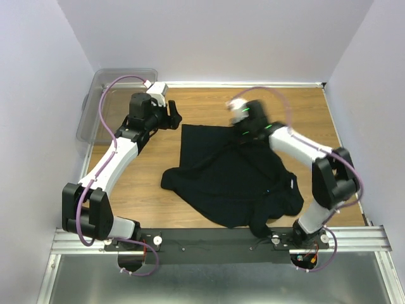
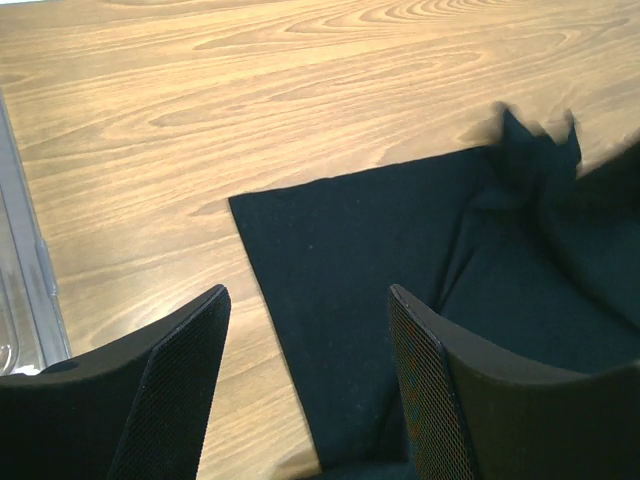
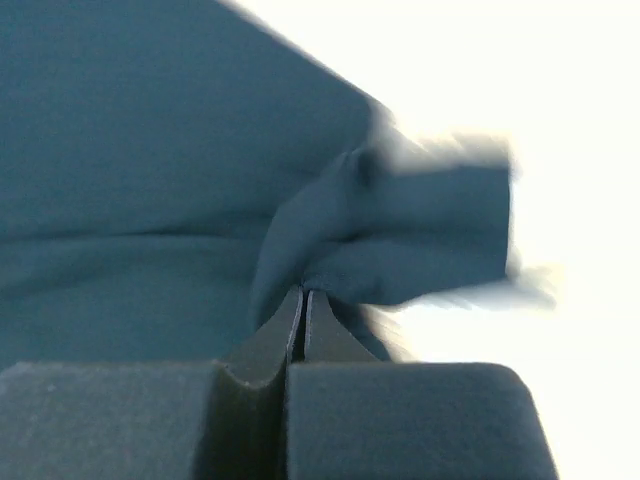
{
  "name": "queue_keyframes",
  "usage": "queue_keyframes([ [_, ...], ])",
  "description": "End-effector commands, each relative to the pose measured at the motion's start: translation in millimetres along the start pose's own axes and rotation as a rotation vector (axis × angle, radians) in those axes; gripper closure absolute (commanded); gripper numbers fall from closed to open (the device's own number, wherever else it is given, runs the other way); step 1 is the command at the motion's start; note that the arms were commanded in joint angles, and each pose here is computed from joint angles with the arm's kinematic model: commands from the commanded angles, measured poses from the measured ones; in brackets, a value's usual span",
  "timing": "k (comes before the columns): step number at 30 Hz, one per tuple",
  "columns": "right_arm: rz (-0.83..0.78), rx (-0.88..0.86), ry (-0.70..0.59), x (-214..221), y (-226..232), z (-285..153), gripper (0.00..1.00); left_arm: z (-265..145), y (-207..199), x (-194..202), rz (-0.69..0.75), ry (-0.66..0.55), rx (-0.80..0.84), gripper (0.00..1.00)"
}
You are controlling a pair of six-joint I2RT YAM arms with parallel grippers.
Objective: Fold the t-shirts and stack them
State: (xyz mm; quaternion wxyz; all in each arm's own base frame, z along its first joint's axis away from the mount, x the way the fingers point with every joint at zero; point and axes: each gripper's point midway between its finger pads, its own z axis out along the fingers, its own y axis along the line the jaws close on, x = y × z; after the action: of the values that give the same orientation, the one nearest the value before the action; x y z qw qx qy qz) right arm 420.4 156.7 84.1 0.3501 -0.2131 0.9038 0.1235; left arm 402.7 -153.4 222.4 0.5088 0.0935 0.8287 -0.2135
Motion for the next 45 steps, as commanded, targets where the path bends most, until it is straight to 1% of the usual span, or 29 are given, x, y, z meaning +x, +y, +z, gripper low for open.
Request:
queue_keyframes([
  [1, -0.584, 0.242, -0.073, -20, 79, -30, 0.99, -3, 6, 3, 0.02, 0.002, -0.037, 0.28],
  [2, -0.615, 0.219, -0.059, -13, 87, -27, 0.98, -2, 7, 5, 0.022, 0.005, -0.041, 0.28],
  [3, -0.638, 0.185, -0.038, -4, 94, -24, 0.91, -2, 8, 5, 0.021, 0.006, -0.047, 0.28],
  [4, -0.669, 0.031, 0.026, 23, 116, -20, 0.83, -2, 10, 5, 0.024, 0.006, -0.057, 0.28],
  [5, -0.719, -0.076, 0.07, 41, 134, -21, 0.61, -1, 11, 6, 0.023, 0.011, -0.062, 0.28],
  [6, -0.732, -0.245, 0.132, 68, 157, -26, 0.47, -1, 13, 7, 0.025, 0.013, -0.069, 0.28],
  [7, -0.75, -0.31, 0.144, 77, 165, -31, 0.35, 0, 14, 8, 0.025, 0.014, -0.072, 0.28],
  [8, -0.763, -0.331, 0.169, 92, 164, -32, 0.27, 0, 14, 8, 0.025, 0.014, -0.074, 0.28],
  [9, -0.762, -0.275, 0.151, 85, 155, -34, 0.2, 0, 15, 7, 0.026, 0.015, -0.078, 0.28],
  [11, -0.671, -0.201, 0.118, 64, 127, -37, 0.19, -1, 15, 7, 0.028, 0.013, -0.078, 0.28],
  [13, -0.526, -0.249, 0.03, 37, 116, -54, 0.19, 0, 15, 7, 0.028, 0.015, -0.08, 0.28],
  [15, -0.405, -0.189, -0.018, 17, 75, -64, 0.14, -2, 14, 5, 0.028, 0.009, -0.079, 0.28],
  [17, -0.298, -0.126, -0.005, 15, 41, -62, 0.14, -2, 12, 4, 0.027, 0.004, -0.069, 0.28],
  [19, -0.219, -0.157, 0.045, 30, 26, -53, 0.14, -2, 10, 4, 0.028, 0.005, -0.055, 0.28],
  [24, -0.183, -0.532, 0.147, 65, 81, -66, 0.17, -5, 10, 2, 0.029, -0.005, -0.058, 0.28],
  [25, -0.188, -0.611, 0.127, 59, 93, -71, 0.18, -5, 10, 1, 0.03, -0.007, -0.059, 0.28],
  [29, -0.186, -0.651, 0.194, 75, 104, -70, 0.24, -7, 9, 0, 0.031, -0.012, -0.055, 0.28],
  [31, -0.223, -0.608, 0.236, 85, 104, -65, 0.45, -7, 8, -1, 0.03, -0.013, -0.053, 0.28],
  [32, -0.283, -0.591, 0.265, 93, 112, -64, 0.72, -6, 8, 1, 0.031, -0.01, -0.054, 0.28],
  [33, -0.355, -0.564, 0.241, 88, 117, -71, 0.86, -7, 8, -1, 0.031, -0.013, -0.055, 0.28],
  [34, -0.414, -0.536, 0.235, 87, 124, -74, 0.98, -7, 9, -1, 0.031, -0.014, -0.056, 0.28],
  [35, -0.561, -0.556, 0.21, 89, 153, -84, 0.99, -7, 9, -1, 0.031, -0.014, -0.058, 0.28],
  [37, -0.785, -0.597, 0.132, 92, 192, -110, 0.99, -7, 10, 0, 0.032, -0.01, -0.06, 0.28],
  [39, -0.868, -0.714, 0.159, 110, 209, -123, 0.95, -6, 11, 1, 0.033, -0.008, -0.067, 0.28],
  [40, -0.854, -0.832, 0.246, 134, 215, -136, 0.65, -6, 13, 1, 0.034, -0.009, -0.076, 0.28],
  [41, -0.891, -0.908, 0.335, 159, 220, -132, 0.47, -4, 14, 4, 0.034, -0.001, -0.08, 0.28],
  [42, -0.889, -0.943, 0.429, 180, 220, -134, 0.37, -4, 15, 3, 0.037, -0.001, -0.085, 0.28],
  [44, -0.906, -0.949, 0.516, 201, 223, -128, 0.35, -2, 18, 6, 0.038, 0.008, -0.096, 0.28],
  [45, -0.91, -0.95, 0.482, 197, 226, -124, 0.35, -2, 19, 6, 0.037, 0.009, -0.099, 0.28],
])
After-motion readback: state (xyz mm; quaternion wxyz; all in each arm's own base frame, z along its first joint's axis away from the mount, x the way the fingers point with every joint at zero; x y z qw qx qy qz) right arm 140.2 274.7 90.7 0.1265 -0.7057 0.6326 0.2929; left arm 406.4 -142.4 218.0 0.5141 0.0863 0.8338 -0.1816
